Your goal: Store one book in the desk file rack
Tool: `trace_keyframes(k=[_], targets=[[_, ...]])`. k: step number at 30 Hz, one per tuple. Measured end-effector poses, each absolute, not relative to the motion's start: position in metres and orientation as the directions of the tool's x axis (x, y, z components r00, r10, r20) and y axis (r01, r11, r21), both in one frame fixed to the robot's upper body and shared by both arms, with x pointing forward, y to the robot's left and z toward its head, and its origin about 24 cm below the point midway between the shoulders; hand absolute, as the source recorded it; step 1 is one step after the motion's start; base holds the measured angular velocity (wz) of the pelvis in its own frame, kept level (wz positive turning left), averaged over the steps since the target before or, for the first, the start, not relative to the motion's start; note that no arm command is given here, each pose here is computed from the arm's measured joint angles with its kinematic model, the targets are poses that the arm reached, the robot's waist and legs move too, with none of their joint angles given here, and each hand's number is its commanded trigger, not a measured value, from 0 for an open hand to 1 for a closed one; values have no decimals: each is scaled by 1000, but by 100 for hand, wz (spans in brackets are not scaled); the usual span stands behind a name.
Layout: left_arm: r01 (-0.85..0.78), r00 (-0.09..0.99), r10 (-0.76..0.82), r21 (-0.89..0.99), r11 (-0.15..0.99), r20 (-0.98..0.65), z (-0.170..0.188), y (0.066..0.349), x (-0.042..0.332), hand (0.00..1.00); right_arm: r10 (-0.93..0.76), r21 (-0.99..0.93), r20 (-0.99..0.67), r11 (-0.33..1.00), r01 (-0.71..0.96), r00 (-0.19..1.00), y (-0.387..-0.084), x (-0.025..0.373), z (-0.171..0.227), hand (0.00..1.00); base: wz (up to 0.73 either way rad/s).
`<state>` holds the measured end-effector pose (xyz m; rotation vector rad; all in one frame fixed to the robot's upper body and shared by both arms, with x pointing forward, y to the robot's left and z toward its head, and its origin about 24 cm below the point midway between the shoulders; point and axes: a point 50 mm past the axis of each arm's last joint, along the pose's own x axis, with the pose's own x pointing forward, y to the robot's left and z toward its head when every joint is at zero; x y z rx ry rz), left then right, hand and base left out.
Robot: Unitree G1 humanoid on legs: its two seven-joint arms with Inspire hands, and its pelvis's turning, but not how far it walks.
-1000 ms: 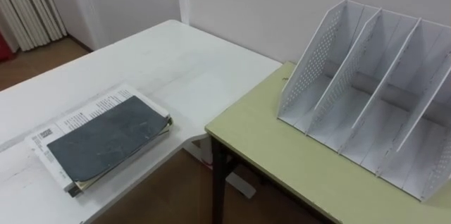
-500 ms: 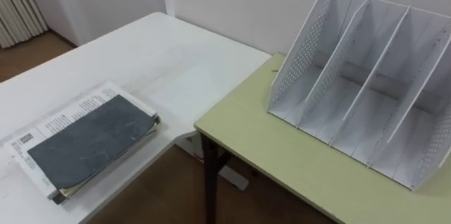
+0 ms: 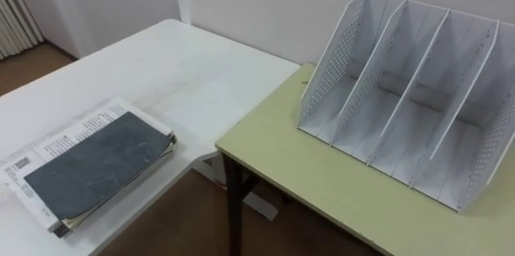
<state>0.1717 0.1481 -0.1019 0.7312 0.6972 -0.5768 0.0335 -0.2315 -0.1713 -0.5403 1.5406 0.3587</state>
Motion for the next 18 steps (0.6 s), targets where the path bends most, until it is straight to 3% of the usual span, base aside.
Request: trace_keyframes(k=[2, 8, 13, 18], targets=[[676, 703, -258, 511, 530, -662, -80, 138, 187, 0, -115, -105, -993, 833, -544, 16, -232, 35, -171, 0, 5], [566, 824, -300, 703, 431, -480, -38, 121, 207, 0, -124, -119, -992, 818, -562, 29, -233, 39, -171, 0, 1], [493, 869, -288, 758, 427, -403, -26, 120, 212, 0, -124, -122, -992, 789, -603, 38, -231, 38, -171, 0, 0], [334, 931, -290, 834, 440, -221, 6, 121, 218, 0, -137, -135, -990, 788, -600, 43, -231, 35, -172, 0, 0]])
